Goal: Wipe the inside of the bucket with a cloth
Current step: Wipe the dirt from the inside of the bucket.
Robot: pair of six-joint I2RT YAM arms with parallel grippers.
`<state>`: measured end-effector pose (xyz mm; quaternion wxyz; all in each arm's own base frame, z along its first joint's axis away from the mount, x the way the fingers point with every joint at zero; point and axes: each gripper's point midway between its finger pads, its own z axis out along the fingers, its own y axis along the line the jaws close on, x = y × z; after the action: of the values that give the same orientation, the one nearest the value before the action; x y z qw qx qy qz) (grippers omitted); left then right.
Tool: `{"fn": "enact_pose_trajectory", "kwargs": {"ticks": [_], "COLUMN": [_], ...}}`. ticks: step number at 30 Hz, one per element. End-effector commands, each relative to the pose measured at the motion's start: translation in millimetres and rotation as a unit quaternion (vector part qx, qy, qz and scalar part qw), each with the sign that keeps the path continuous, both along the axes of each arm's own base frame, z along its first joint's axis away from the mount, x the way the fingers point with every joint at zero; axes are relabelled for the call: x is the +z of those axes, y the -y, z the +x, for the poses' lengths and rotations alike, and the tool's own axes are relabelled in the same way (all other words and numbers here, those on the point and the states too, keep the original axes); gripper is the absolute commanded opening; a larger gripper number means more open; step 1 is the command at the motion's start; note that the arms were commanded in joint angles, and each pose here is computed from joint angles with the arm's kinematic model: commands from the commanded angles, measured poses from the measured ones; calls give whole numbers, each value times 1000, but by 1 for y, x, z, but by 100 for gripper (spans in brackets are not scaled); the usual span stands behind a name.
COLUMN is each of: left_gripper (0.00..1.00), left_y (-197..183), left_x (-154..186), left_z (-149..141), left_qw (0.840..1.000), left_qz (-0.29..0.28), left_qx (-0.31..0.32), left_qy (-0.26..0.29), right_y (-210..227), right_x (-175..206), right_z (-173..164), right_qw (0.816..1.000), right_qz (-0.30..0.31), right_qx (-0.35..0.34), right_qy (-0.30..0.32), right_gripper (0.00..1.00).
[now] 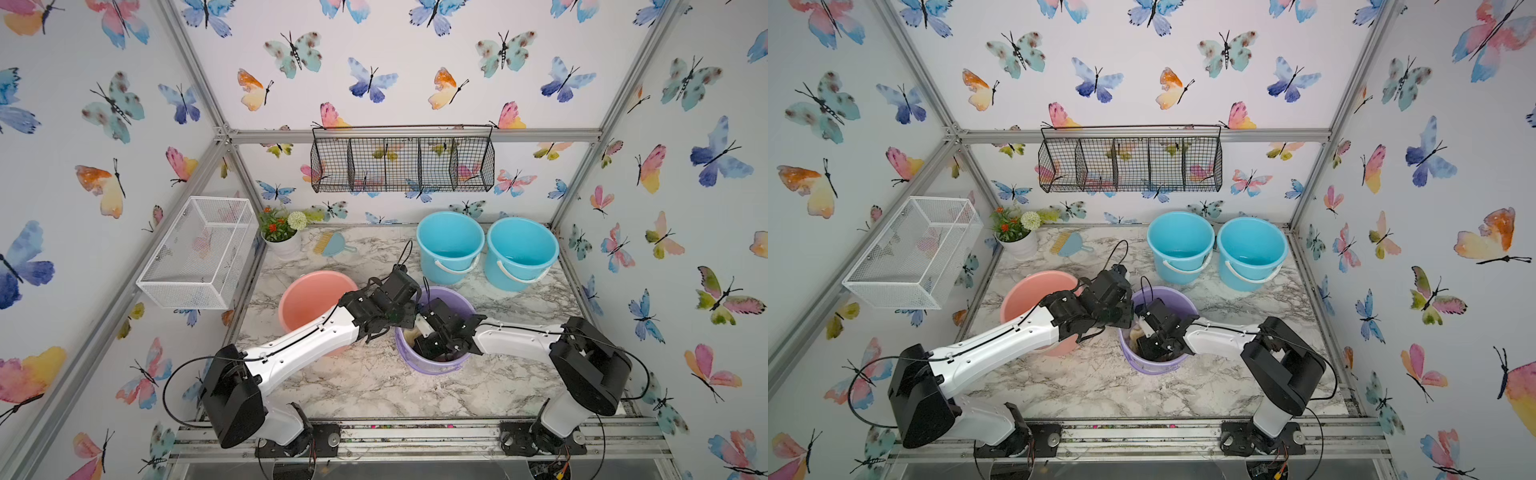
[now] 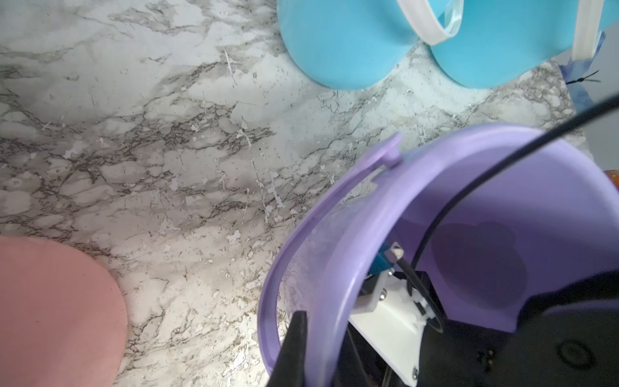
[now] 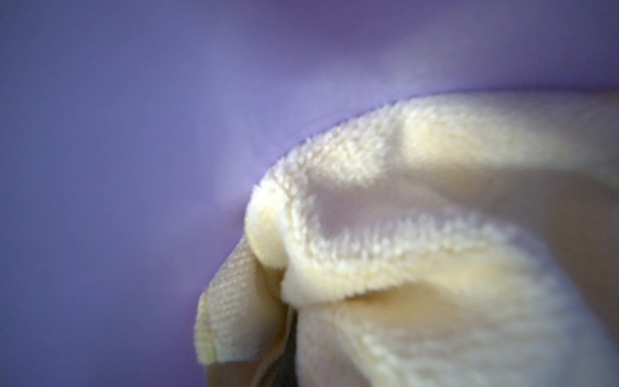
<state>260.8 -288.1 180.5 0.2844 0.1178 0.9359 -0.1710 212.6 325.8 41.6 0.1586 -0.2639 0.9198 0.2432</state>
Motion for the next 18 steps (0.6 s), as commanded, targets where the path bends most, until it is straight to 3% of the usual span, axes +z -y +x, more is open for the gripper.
{"fn": "enact_pose_trajectory", "kwargs": {"ticks": [1,8,18], "left_gripper": [0,0,0], "left_y": [23,22,20], "left_x": [-9,-8,-6], "left_z": [-22,-23,-24], "left_qw": [998,998,998], "left_qz": [-18,-16,-17], "left_qx": [-55,-56,-55], "left_qy": [-36,-36,-34], "right_y": [-28,20,75], "right_x": [54,48,44], "right_z": [67,101,113], "right_qw": [980,950,900], "right_qz": [68,-59,-268], "right_qx": [-52,-121,-138], "right_qy": [180,283,315], "right_gripper": [2,2,2]}}
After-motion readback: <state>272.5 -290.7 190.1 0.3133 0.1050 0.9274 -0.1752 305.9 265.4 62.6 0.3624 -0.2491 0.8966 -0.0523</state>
